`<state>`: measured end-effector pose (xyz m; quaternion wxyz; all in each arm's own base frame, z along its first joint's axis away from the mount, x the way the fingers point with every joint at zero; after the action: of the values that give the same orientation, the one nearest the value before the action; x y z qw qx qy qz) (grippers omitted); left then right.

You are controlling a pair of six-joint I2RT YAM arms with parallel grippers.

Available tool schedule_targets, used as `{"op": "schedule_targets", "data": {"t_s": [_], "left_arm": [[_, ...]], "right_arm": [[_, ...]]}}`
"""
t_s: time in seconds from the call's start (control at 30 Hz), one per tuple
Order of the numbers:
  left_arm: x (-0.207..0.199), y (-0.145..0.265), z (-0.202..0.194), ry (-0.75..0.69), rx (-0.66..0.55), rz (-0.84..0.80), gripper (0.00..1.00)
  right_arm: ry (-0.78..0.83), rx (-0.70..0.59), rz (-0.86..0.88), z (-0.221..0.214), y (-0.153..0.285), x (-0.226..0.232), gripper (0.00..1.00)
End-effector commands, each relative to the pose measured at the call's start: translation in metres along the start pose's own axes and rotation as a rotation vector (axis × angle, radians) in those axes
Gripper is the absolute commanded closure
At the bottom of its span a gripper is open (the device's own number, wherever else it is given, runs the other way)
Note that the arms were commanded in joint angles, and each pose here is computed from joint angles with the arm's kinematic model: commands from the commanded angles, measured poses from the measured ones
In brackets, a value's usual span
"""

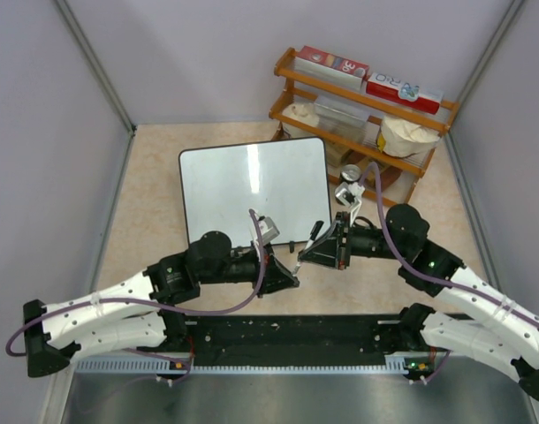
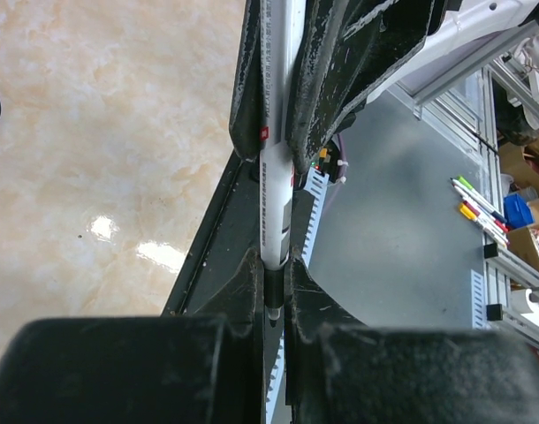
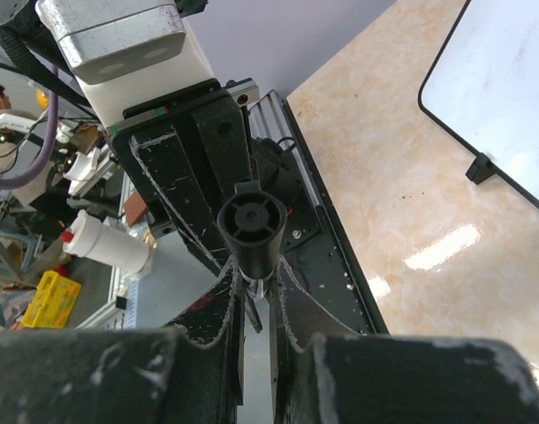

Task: Write a sentence on the whiteboard
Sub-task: Pass from the left arm to the right, then move the whiteboard to the center of the board.

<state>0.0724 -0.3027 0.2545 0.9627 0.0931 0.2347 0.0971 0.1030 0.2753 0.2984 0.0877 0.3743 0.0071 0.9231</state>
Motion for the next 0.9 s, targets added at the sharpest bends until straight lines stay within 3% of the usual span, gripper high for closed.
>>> {"op": "schedule_targets", "data": {"t_s": [0.0,0.07,0.1,0.17,0.2,0.3,0.47,0.7,0.87], "left_arm": [[0.011,0.002,0.008,0.002,-0.048,0.065,0.97],[0.013,0.003,0.008,0.005,-0.049,0.075,0.89],[0.012,0.005,0.011,0.004,-0.058,0.076,0.71],[0.012,0.008,0.013,0.007,-0.072,0.085,0.48],[0.011,0.011,0.014,0.007,-0.084,0.084,0.32],[0.015,0.018,0.017,0.025,-0.118,0.120,0.17],[0.058,0.027,0.008,0.109,-0.136,0.355,0.16],[0.150,0.059,-0.050,0.279,0.026,0.871,0.19],[0.186,0.075,-0.082,0.348,0.102,1.054,0.22]], "right_arm": [[0.004,-0.014,0.031,0.000,0.005,0.010,1.00],[-0.004,-0.025,0.012,0.001,0.006,0.007,1.00],[-0.007,-0.039,-0.010,0.002,0.006,0.003,1.00],[-0.015,-0.044,-0.049,0.000,0.008,-0.004,1.00],[-0.016,-0.064,-0.086,0.002,0.009,-0.010,1.00],[-0.013,-0.106,-0.191,0.005,0.015,-0.028,1.00],[0.008,-0.170,-0.373,0.009,0.030,-0.058,1.00],[0.011,-0.246,-0.547,0.008,0.050,-0.089,1.00],[0.018,-0.258,-0.587,0.006,0.056,-0.098,1.00]]}}
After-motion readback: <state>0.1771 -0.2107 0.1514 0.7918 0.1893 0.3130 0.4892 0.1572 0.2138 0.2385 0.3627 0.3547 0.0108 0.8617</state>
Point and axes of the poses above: each gripper's point midway between its finger pads, its own y axis back along the fingers, its own x axis along the line the jaws close on, z = x × y, the point moved 1 cm from there along y, back along the fingers, and after that the axes turned 6 degrees about -y, right-handed, at the moved point
